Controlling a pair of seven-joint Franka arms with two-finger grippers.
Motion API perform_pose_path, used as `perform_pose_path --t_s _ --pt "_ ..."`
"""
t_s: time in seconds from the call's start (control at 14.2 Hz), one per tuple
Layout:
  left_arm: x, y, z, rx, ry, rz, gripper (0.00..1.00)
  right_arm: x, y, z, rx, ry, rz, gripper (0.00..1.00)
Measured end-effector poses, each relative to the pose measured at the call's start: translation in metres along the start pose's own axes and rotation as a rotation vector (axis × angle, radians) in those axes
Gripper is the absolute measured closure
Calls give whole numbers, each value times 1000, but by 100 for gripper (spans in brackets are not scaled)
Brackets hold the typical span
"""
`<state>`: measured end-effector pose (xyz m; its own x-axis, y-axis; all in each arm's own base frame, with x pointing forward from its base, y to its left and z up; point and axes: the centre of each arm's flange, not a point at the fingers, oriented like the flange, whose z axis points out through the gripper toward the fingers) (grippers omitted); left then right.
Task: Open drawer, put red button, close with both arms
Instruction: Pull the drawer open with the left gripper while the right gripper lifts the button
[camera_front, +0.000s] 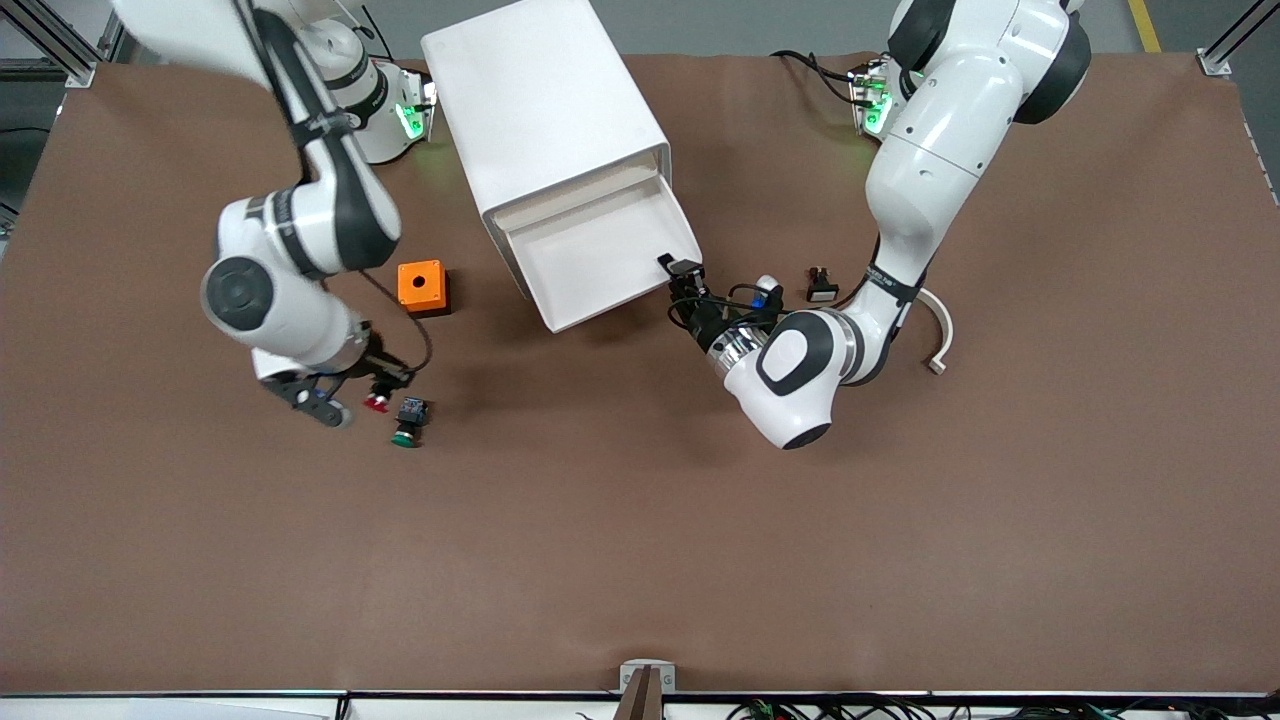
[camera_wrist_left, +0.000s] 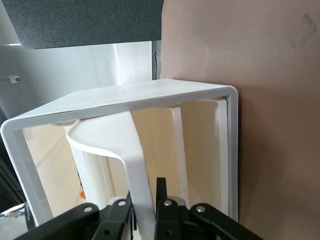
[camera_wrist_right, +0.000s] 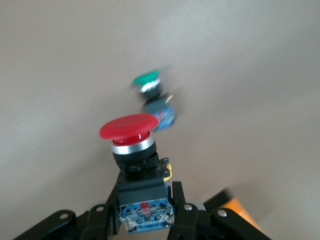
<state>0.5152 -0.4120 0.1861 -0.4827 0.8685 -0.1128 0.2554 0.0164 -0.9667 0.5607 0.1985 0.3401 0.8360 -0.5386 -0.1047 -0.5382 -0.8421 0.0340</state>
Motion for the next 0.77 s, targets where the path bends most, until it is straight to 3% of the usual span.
perform_pose_path --t_s 0.28,0.56,0.63,0.77 --pt "2 3 -8 -13 -15 77 47 -84 -68 -33 27 -30 124 58" --pt "-11 -10 -20 -44 -25 197 7 -161 -109 -41 39 -24 215 58" --pt "-16 -16 -26 -56 -29 240 0 -180 -117 -40 44 -21 244 58" --pt "-24 -28 -36 -79 -36 324 0 -214 -130 -36 58 -17 296 58"
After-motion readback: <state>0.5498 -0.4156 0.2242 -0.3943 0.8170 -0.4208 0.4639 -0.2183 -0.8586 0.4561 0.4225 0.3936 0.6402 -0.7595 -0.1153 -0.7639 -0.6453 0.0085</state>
